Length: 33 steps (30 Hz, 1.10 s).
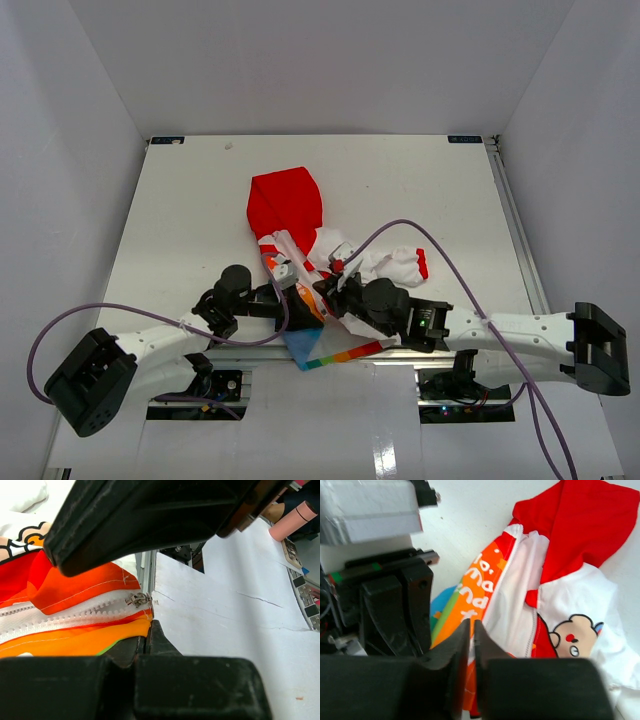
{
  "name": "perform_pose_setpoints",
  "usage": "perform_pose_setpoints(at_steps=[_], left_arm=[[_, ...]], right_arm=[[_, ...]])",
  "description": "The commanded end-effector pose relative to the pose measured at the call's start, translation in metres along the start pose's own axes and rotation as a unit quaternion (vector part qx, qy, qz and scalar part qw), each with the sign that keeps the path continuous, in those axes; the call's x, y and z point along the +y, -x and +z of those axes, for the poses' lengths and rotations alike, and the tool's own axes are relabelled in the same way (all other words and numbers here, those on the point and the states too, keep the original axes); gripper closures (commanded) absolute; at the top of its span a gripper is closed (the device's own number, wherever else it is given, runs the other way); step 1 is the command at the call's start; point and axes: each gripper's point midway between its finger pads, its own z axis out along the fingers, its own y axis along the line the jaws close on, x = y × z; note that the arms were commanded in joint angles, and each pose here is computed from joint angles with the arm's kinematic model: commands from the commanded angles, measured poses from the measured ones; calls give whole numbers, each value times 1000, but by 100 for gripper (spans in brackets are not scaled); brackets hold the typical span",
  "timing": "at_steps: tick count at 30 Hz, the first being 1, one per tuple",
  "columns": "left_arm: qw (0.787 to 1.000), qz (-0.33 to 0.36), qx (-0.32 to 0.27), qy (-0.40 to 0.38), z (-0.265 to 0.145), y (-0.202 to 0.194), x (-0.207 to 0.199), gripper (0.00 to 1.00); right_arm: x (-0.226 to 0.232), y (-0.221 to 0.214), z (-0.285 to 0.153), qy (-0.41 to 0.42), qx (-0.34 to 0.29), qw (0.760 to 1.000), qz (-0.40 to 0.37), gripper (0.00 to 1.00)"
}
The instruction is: Zip up the jacket
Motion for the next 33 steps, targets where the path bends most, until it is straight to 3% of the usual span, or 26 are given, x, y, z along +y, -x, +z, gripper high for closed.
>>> perform_pose_setpoints(at_steps=[1, 11, 20, 33], left_arm=[[1000, 17, -23, -11, 0, 16, -9, 100], [999, -18, -36, -27, 2, 33, -20, 100], [998, -43, -38, -17, 4, 35, -15, 100], [996, -75, -31, -37, 6, 25, -17, 100]], right_arm=[[-16, 9, -17, -19, 8, 999, -41, 70], [-23, 59, -43, -17, -34, 989, -144, 43], [-26, 51, -53, -78, -2, 975, -210, 42], [-5, -4, -84, -22, 13, 970, -243, 40]])
